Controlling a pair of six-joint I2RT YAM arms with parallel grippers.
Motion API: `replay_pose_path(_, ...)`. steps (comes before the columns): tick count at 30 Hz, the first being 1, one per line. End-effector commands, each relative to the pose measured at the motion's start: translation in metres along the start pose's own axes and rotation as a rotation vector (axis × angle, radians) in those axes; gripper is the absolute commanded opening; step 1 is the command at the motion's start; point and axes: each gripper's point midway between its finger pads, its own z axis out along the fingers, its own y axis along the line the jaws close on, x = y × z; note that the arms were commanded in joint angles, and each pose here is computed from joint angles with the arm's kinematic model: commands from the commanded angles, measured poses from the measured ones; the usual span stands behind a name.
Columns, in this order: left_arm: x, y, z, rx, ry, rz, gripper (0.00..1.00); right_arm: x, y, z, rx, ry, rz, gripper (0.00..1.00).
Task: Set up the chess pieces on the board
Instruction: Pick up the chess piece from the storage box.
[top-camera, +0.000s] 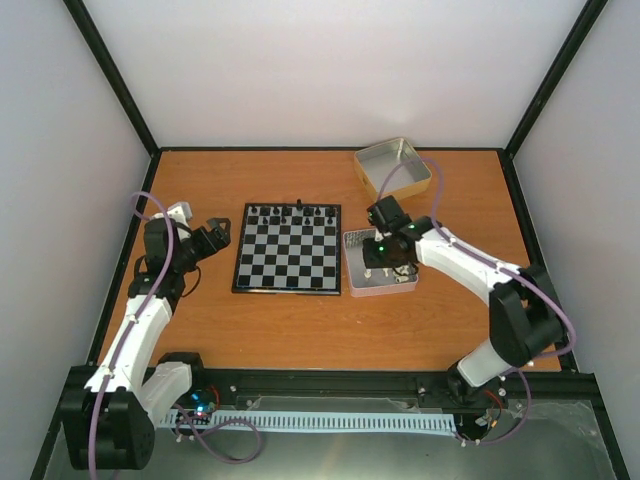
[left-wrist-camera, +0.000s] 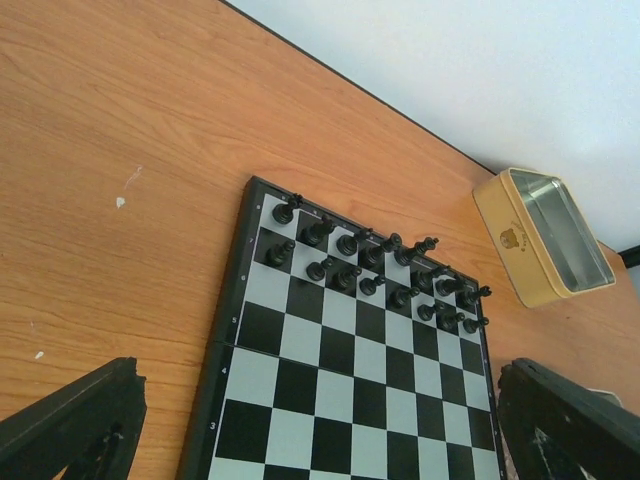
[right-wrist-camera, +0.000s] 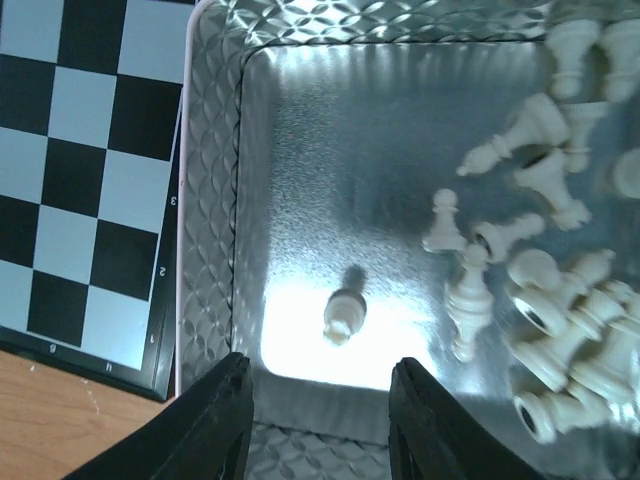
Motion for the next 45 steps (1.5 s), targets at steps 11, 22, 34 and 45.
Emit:
replay_pose_path(11, -0.011, -0.002, -0.002, -0.006, -0.053, 0.022, 0.99, 0.005, 0.008, 0.045, 0.109, 0.053, -0.058, 0.32)
replay_pose_path(22, -0.006, -0.003, 0.002, 0.018, -0.033, -0.004, 0.99, 0.011, 0.001, 0.063, 0.138, 0.068, -0.049, 0.18)
replay_pose_path(34, -0.015, -0.009, 0.001, 0.021, -0.033, -0.003, 0.99, -0.003, 0.005, 0.039, 0.127, -0.006, -0.041, 0.07)
replay_pose_path(45, -0.041, -0.015, -0.017, -0.035, -0.086, 0.083, 0.99, -0.034, 0.045, 0.008, 0.056, -0.107, -0.071, 0.09)
